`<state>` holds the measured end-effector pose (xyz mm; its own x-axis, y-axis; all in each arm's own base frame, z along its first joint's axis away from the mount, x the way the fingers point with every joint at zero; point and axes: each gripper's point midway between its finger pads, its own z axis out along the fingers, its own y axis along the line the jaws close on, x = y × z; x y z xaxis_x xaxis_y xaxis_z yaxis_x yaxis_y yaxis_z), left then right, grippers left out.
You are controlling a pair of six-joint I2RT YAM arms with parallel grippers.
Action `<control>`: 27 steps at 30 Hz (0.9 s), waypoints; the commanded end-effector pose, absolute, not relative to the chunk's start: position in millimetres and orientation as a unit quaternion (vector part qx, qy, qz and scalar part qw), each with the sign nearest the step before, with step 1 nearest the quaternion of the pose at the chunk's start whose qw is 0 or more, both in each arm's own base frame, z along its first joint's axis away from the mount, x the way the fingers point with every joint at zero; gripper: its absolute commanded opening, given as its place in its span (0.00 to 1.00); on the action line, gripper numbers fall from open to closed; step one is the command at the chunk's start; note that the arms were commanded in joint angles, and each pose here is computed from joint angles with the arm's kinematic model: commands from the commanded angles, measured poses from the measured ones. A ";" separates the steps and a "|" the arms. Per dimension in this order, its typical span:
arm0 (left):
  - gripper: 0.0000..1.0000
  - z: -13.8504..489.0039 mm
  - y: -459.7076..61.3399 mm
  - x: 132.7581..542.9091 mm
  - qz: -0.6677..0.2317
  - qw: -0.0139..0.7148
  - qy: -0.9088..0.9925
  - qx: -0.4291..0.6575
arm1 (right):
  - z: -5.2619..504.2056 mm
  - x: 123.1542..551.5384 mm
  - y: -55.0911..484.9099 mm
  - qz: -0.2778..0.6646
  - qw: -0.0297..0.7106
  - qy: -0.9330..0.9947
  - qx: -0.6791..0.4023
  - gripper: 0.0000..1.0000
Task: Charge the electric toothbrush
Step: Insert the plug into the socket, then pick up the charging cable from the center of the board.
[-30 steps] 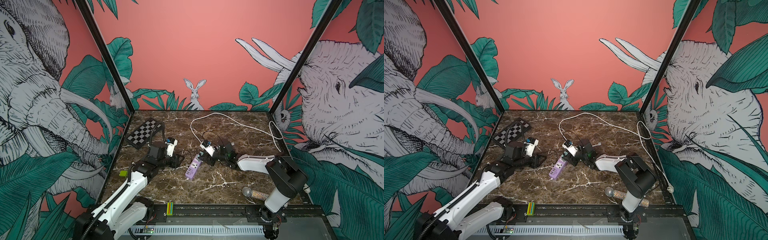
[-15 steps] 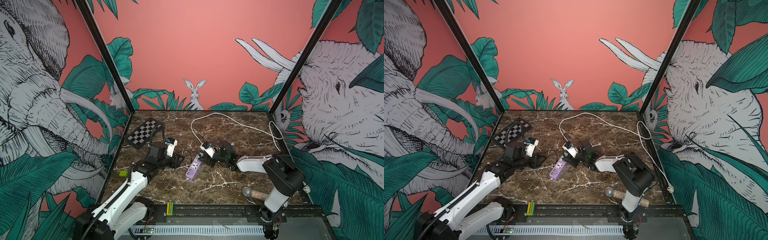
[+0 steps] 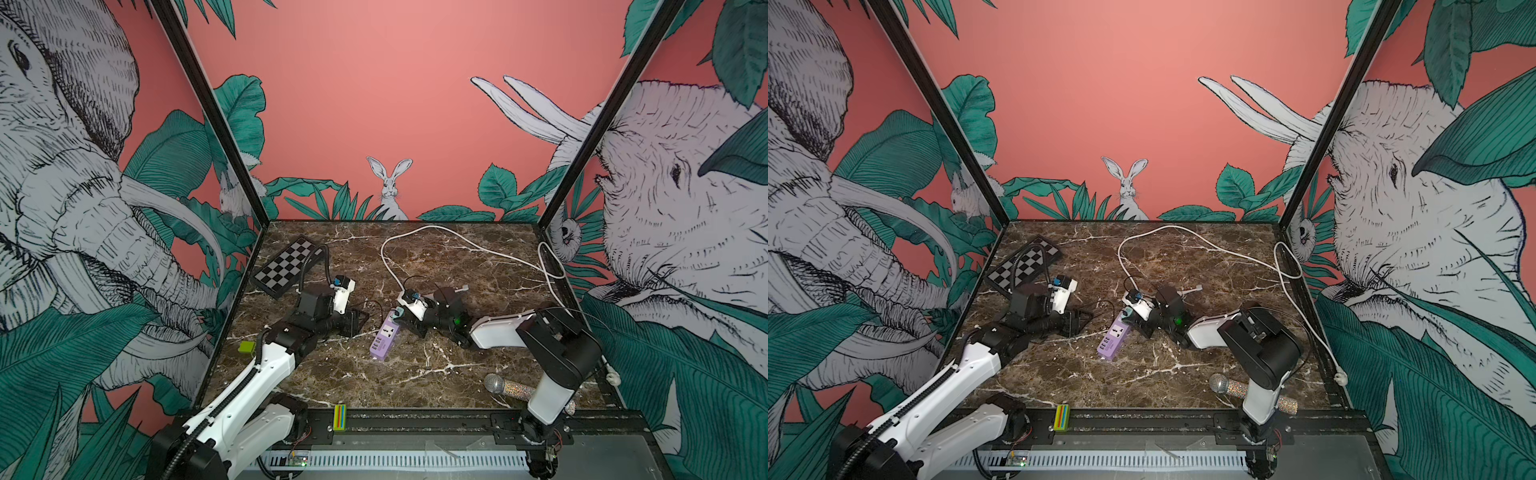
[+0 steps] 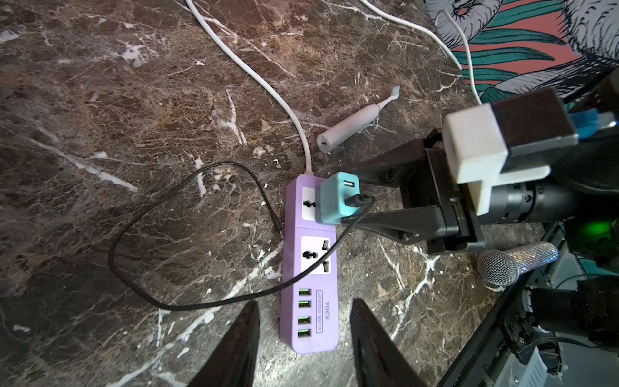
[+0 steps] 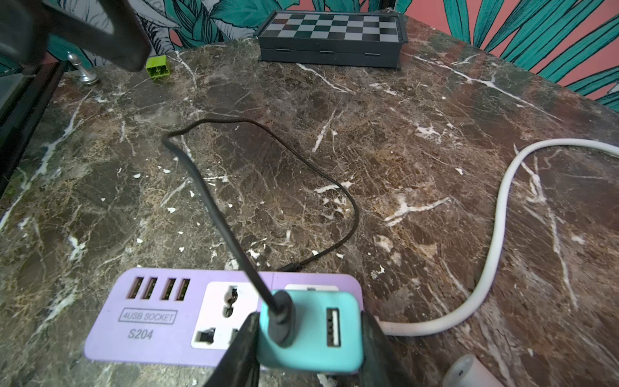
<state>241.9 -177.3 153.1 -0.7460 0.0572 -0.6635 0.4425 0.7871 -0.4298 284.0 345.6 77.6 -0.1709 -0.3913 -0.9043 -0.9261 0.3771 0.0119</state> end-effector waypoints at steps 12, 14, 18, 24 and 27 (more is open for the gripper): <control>0.57 188.1 -150.2 266.1 -0.194 0.350 0.906 0.139 | 142.5 286.2 328.4 0.302 0.425 0.733 -0.437 0.66; 0.58 193.2 -146.3 276.2 -0.174 0.345 0.911 0.144 | 164.0 286.4 318.9 0.322 0.438 0.727 -0.420 0.68; 0.58 182.7 -140.5 297.5 -0.137 0.297 0.936 0.130 | 189.0 298.6 284.5 0.328 0.443 0.761 -0.341 0.67; 0.57 128.3 -132.7 295.4 -0.070 0.111 0.982 0.133 | 171.5 309.8 248.1 0.301 0.344 0.860 -0.229 0.63; 0.58 110.3 -124.1 296.4 -0.037 0.084 0.986 0.142 | 168.0 309.1 247.5 0.315 0.326 0.866 -0.213 0.62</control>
<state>325.7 -148.6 121.8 -0.9173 0.2290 -0.3257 0.2839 0.9498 -0.1318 319.8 254.3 189.3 -0.5652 -0.1834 -0.8043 -0.6629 0.6813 0.3105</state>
